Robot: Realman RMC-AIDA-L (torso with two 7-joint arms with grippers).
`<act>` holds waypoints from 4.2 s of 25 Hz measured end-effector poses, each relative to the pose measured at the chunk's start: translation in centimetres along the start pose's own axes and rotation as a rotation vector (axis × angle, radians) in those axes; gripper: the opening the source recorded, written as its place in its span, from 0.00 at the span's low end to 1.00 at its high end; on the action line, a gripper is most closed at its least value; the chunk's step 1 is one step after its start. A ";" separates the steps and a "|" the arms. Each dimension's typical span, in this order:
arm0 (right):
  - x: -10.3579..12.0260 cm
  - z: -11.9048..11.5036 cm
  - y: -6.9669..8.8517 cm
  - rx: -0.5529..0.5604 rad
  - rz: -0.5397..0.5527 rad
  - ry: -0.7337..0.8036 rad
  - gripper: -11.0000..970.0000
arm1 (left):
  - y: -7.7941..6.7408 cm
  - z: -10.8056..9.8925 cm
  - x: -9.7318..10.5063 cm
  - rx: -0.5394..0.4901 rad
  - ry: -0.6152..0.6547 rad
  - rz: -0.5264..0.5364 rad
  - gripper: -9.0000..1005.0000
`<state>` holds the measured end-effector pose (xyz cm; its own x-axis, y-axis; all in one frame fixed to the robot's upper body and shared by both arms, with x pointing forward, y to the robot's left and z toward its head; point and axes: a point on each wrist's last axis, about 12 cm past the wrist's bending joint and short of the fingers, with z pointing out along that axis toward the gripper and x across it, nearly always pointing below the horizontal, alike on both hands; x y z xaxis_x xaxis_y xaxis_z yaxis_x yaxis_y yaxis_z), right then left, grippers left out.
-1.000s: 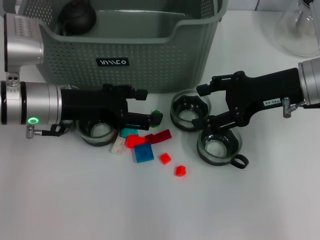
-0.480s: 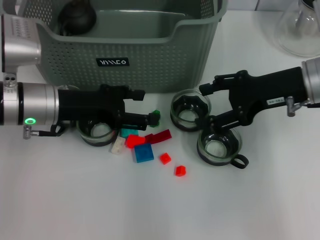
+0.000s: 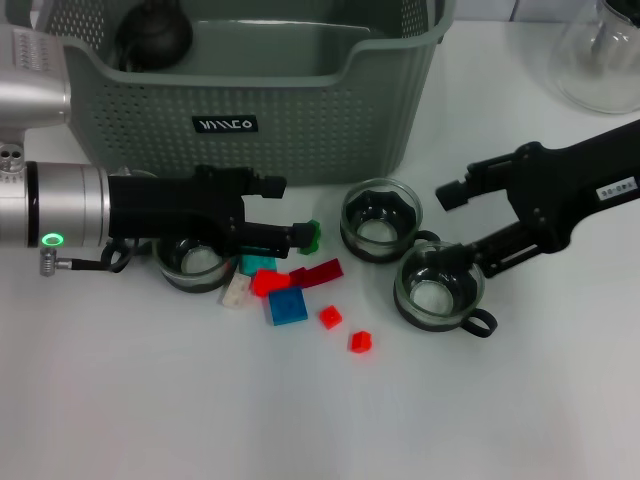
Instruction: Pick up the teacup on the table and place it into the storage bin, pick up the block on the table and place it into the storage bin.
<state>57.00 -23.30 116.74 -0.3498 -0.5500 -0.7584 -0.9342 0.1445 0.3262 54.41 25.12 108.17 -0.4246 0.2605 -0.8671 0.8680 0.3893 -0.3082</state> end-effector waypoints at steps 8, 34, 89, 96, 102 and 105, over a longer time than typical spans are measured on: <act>-1.7 1.4 0.2 0.013 0.065 0.242 0.95 | 0.1 0.1 -0.1 -0.008 -0.006 0.002 0.86; -5.3 10.0 1.2 0.118 -0.026 0.702 0.95 | -0.1 0.5 0.1 -0.010 -0.011 -0.006 0.86; -3.8 14.3 2.0 0.231 -0.079 0.797 0.23 | -0.1 0.1 1.0 -0.035 -0.019 -0.011 0.86; -3.8 14.1 2.7 0.215 -0.087 0.803 0.10 | -0.2 -0.1 1.2 -0.031 -0.019 -0.015 0.86; -4.2 12.8 4.2 0.193 -0.100 0.779 0.08 | -0.2 -0.1 1.2 -0.033 -0.018 -0.015 0.86; -4.2 12.2 4.4 0.186 -0.084 0.774 0.07 | -0.2 -0.2 1.2 -0.034 -0.018 -0.012 0.86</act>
<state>53.51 -10.30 114.43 -0.1941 -0.9699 -0.1469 -0.9754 0.1749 0.1339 53.73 25.54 107.27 -0.4304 0.2398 -0.8702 0.8532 0.4227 -0.3056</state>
